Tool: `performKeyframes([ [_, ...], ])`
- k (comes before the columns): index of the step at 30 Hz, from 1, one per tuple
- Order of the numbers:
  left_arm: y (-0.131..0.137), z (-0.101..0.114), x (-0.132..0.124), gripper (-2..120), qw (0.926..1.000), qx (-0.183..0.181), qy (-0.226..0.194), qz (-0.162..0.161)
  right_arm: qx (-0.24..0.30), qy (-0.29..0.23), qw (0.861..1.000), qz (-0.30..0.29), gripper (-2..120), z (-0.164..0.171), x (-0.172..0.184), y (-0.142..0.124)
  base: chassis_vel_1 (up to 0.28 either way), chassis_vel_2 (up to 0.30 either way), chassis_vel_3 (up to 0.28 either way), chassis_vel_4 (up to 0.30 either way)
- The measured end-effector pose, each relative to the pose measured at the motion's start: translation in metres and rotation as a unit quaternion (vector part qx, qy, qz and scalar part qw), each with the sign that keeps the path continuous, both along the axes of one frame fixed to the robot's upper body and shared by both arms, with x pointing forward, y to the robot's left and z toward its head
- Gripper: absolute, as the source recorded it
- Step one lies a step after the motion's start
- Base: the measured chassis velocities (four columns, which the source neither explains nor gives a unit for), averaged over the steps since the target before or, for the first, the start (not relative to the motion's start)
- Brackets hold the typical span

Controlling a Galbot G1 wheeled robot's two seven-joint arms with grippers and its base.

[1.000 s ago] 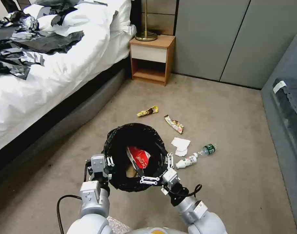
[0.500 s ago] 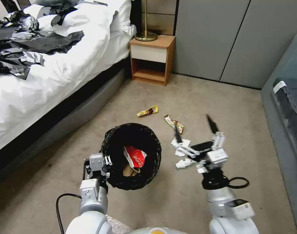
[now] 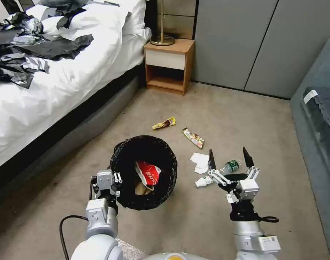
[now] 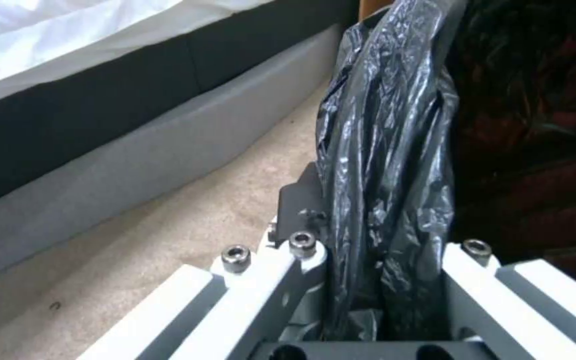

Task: Pick up the trash bin, then pick up the garbage from the floor and place it into the trash bin.

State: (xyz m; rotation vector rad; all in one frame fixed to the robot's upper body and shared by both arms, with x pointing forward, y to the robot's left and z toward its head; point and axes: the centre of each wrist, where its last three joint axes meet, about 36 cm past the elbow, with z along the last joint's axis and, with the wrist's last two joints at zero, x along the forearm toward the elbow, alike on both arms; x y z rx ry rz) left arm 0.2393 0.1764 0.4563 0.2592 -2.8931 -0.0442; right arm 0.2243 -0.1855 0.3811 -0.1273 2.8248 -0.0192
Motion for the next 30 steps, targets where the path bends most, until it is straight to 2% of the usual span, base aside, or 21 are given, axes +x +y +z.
performKeyframes([
  [6, -0.001, 0.002, 0.000, 1, 1.0000, -0.001, -0.003, 0.000, 0.012, 0.015, 1.000, 0.000, 100, -0.009, -0.003, 0.001, 0.000, 0.000, 0.000, 0.000],
  [22, -0.004, 0.000, -0.002, 1, 1.0000, -0.002, -0.004, -0.002, 0.001, 0.034, 0.999, -0.001, 100, -0.010, -0.005, -0.003, 0.000, 0.000, 0.000, 0.000],
  [30, -0.004, 0.000, -0.001, 1, 1.0000, -0.003, -0.005, -0.003, 0.000, 0.035, 0.999, -0.004, 100, -0.009, -0.003, -0.003, -0.114, 0.087, 0.108, -0.088],
])
